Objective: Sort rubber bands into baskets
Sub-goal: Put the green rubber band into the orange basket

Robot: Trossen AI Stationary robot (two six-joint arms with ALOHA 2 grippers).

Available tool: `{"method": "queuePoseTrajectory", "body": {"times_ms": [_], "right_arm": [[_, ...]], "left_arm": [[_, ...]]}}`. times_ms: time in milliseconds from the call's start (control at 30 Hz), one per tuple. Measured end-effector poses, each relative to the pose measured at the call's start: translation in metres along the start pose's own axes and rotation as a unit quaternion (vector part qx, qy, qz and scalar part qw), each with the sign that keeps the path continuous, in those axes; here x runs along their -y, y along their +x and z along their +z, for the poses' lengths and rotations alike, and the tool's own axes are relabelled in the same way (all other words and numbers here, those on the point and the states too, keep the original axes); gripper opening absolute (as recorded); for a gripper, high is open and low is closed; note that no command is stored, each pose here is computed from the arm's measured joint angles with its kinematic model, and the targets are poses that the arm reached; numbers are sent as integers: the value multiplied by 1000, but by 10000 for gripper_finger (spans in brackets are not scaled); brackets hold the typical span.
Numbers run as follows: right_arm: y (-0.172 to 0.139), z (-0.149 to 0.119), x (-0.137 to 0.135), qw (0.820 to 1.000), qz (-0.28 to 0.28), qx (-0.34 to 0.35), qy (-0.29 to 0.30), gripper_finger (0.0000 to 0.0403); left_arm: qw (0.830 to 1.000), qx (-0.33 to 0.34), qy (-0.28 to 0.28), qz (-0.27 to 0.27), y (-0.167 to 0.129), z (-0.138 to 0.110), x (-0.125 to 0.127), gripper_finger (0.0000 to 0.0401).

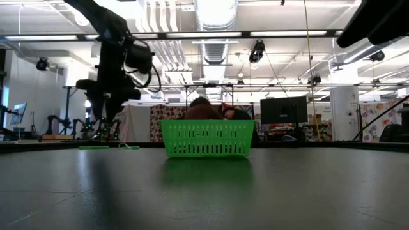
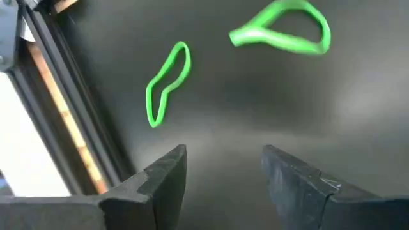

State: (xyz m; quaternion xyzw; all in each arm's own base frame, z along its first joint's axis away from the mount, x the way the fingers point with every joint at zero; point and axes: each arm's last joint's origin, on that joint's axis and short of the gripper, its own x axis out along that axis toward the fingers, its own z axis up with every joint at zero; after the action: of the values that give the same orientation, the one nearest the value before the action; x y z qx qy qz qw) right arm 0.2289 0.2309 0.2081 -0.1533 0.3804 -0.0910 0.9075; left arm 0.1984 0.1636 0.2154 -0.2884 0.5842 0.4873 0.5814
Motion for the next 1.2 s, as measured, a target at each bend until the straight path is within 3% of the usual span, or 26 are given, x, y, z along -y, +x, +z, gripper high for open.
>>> {"method": "queuePoseTrajectory", "body": {"times_ms": [267, 500, 833, 1200], "right_arm": [[-1, -10, -6, 999, 27, -22, 0, 206], [4, -20, -5, 999, 20, -31, 11, 206], [5, -24, -5, 999, 25, -41, 19, 206], [5, -23, -5, 999, 25, -41, 19, 206]], "left_arm": [[996, -2, -85, -17, 19, 25, -28, 189], [989, 28, -106, -99, 37, 46, -11, 205], [987, 12, -145, -61, 69, 57, -9, 206], [986, 0, -143, -82, 85, 61, -1, 186]]}}
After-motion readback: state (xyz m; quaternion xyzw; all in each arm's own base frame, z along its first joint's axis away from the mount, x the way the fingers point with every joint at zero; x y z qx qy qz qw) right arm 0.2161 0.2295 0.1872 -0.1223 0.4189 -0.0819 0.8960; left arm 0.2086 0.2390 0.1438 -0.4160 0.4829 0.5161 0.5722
